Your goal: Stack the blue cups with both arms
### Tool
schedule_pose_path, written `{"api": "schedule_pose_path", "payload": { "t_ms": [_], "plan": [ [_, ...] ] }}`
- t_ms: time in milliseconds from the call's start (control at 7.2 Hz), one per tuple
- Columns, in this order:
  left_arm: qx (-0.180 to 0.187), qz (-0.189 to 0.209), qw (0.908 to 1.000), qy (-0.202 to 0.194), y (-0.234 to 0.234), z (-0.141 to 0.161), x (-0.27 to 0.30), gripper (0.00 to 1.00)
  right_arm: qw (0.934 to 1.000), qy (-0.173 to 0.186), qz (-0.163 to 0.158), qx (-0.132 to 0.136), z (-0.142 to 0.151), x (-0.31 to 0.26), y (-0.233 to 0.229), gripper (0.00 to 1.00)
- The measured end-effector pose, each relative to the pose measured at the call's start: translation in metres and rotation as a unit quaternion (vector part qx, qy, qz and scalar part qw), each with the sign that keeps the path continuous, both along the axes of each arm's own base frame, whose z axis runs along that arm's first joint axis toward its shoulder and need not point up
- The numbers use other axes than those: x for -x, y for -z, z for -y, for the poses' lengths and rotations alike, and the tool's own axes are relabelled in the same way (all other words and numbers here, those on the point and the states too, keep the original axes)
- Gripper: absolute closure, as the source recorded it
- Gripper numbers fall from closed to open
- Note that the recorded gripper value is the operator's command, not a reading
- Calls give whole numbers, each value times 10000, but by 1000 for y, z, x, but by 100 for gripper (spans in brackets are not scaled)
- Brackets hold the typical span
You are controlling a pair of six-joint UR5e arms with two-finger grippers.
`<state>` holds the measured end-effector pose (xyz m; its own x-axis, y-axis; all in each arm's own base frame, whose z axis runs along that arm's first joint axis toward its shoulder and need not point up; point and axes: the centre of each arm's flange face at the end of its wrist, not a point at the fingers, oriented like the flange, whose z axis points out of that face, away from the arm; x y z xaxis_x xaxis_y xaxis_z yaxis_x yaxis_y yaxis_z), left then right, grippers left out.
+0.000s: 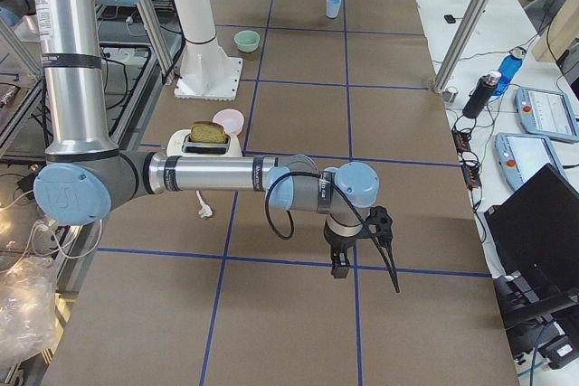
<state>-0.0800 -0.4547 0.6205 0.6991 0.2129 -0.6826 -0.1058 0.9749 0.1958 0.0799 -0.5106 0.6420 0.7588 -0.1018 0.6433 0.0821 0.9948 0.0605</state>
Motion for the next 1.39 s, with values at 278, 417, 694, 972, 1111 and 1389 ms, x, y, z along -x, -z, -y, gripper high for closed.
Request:
{"api": "schedule_pose_path", "payload": {
  "t_ms": [278, 417, 694, 972, 1111, 1389],
  "plan": [
    [-567, 31, 9984, 31, 22, 17, 3, 2, 9988, -45, -26, -483, 13, 0, 31, 0],
    [-978, 51, 9952, 53, 38, 35, 5, 2, 9965, -139, -41, -822, 18, -1, 41, 0],
    [-1361, 30, 9906, 106, 53, 56, 5, 2, 9923, -317, -10, -1196, 27, 4, 52, 0],
    [-1405, -77, 9899, 172, 76, 77, -23, 1, 9915, -314, 21, -1260, 30, 11, 56, 0],
    [-1151, -193, 9929, 249, 85, 85, -55, 2, 9915, -287, 24, -1267, 31, 14, 56, 0],
    [-507, -296, 9970, 499, 98, 95, -131, 3, 9917, -254, 22, -1261, 31, 18, 55, 0]
  ]
}}
